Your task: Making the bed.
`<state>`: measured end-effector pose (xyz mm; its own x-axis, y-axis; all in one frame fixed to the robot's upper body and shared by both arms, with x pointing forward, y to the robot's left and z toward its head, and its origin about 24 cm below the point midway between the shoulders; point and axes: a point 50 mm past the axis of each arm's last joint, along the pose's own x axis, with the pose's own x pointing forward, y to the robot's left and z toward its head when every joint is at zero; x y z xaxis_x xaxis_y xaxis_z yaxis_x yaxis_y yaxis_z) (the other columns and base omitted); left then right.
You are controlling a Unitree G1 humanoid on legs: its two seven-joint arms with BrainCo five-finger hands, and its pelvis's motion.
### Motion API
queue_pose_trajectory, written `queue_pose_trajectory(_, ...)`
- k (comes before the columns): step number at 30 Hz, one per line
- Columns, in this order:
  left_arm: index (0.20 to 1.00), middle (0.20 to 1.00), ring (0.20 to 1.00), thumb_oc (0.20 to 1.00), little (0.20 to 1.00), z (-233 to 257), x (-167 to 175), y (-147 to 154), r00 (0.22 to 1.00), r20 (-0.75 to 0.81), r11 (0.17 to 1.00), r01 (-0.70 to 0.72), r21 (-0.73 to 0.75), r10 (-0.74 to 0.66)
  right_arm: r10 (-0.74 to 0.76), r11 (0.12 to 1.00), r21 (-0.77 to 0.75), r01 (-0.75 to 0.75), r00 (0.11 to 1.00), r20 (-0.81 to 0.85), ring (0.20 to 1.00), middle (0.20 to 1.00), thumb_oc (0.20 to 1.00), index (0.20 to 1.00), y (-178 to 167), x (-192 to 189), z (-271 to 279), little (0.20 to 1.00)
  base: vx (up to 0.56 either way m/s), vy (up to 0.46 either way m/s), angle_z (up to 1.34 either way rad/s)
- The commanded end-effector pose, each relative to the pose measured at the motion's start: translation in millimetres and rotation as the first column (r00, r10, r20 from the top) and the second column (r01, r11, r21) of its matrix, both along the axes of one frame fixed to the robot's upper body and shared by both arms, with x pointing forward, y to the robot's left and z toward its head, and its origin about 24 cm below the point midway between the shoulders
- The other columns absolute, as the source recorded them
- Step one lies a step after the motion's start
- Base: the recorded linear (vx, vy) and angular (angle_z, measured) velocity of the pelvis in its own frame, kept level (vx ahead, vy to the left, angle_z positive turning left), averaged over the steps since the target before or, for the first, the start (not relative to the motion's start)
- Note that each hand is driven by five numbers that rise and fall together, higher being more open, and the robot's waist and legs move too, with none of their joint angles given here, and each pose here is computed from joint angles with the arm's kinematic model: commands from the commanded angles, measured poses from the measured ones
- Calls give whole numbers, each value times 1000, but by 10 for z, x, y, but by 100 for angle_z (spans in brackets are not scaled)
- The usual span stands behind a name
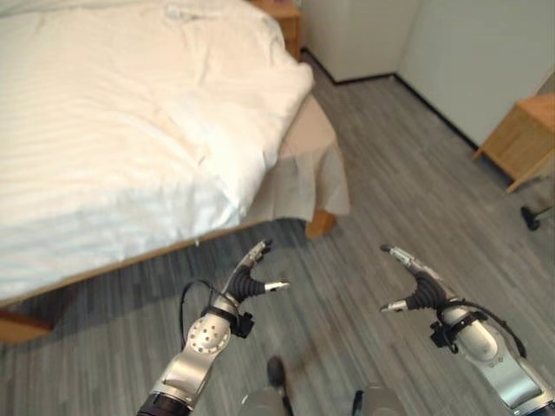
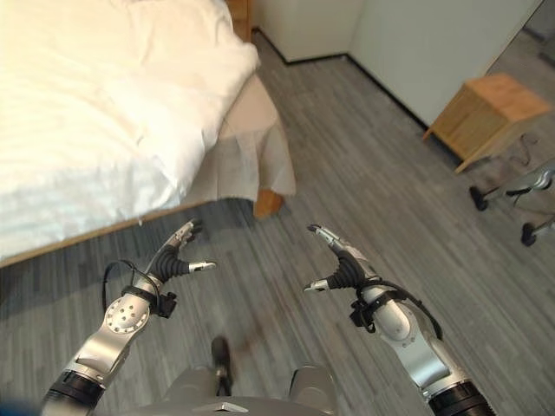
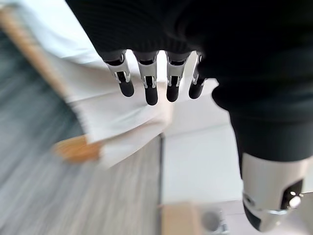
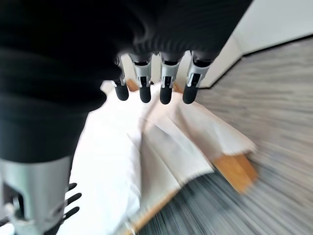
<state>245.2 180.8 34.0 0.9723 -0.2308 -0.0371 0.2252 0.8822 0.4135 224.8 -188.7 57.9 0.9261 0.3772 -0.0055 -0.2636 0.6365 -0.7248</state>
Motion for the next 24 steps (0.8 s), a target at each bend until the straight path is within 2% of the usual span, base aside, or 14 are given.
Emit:
queue_pose_trajectory(1, 1000, 1000, 1000, 1000, 1000, 284, 69, -76, 989, 142, 999, 51, -7, -50, 31, 999, -21, -29, 989, 147, 1000, 1000, 1000, 1000, 47, 180, 298, 1000, 514, -252, 35)
queue_pose_trajectory(14, 1000, 1000, 1000, 1000, 1000, 261, 97, -33, 985, 173, 999, -14, -30, 19, -2, 1000, -7, 2, 999, 42, 1000, 1000, 1000, 1000, 22, 0, 47, 1000, 336, -296, 38)
queue_pose_trajectory(19, 1000, 1000, 1000, 1000, 1000, 296, 115, 13, 974, 197, 992, -96, -80, 110, 7, 998, -58, -4, 998, 55, 1000, 1000, 1000, 1000, -58, 0, 89, 1000, 212, -431, 12)
queue_pose_trajectory(24, 1000, 1000, 1000, 1000, 1000, 340, 59, 125, 954, 229, 978, -174, -113, 196, -27, 992, -118, 36, 997, 75, 1000, 1000, 1000, 1000, -166, 35, 132, 1000, 205, -147, 32)
